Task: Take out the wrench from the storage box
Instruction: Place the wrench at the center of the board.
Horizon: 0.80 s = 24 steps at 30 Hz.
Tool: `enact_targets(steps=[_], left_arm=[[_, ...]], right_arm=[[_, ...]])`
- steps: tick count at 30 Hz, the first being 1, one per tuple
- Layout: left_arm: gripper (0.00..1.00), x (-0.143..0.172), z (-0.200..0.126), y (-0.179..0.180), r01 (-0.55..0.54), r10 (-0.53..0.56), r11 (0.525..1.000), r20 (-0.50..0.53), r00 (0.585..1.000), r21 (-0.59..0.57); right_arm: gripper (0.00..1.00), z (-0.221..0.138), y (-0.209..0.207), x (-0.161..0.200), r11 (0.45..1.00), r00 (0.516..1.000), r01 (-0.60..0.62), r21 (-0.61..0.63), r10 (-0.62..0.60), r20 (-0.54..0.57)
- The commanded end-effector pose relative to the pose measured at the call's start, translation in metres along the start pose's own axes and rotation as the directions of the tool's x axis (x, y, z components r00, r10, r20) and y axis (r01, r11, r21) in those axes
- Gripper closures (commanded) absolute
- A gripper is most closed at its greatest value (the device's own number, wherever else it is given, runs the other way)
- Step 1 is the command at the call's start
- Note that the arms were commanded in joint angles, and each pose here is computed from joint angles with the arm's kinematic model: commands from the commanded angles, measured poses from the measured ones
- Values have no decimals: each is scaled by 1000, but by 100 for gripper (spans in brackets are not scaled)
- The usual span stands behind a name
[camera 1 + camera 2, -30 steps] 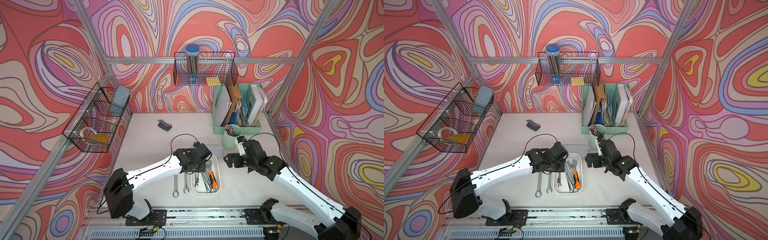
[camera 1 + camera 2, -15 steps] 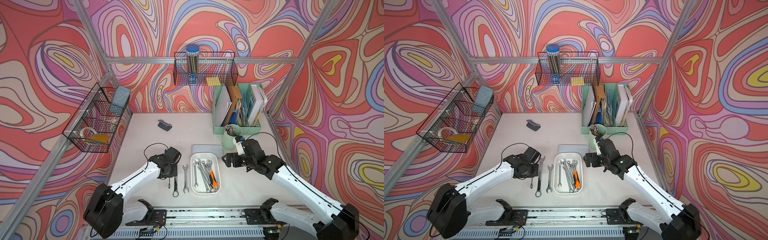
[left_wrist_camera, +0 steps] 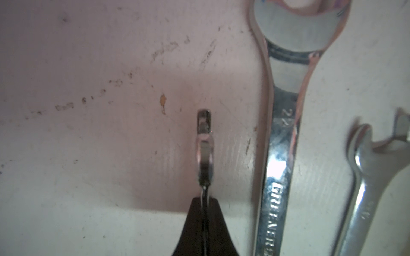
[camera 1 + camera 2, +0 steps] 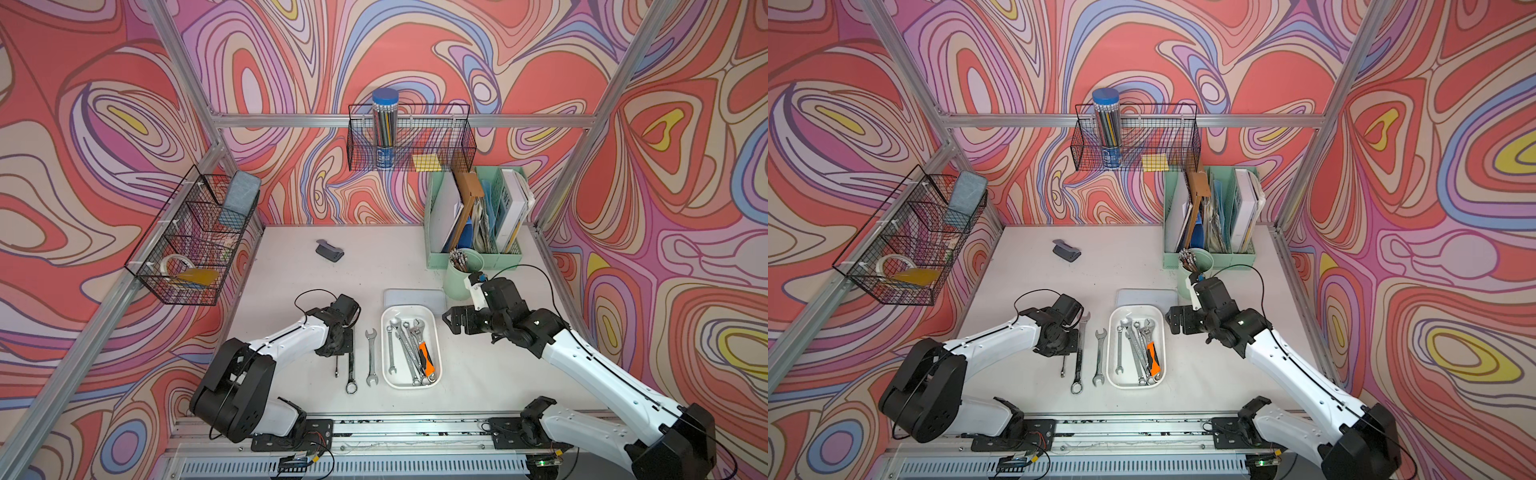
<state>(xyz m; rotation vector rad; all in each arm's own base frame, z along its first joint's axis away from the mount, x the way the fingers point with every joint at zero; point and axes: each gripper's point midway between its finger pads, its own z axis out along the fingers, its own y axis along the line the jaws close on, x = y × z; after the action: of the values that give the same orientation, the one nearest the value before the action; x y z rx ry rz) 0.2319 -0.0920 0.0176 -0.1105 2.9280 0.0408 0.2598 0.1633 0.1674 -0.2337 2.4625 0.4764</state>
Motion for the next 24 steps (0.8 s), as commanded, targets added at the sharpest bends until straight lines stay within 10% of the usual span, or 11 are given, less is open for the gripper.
enact_targets(steps=[1,24], left_arm=[[89,7,5,3,-6,5,1000,-33,999,-11],[63,17,7,15,1,-7,997,-77,997,-75]], right_arm=[[2,2,1,-6,1000,1000,3,-7,-3,15],[2,2,0,-4,1000,1000,3,-3,-3,12]])
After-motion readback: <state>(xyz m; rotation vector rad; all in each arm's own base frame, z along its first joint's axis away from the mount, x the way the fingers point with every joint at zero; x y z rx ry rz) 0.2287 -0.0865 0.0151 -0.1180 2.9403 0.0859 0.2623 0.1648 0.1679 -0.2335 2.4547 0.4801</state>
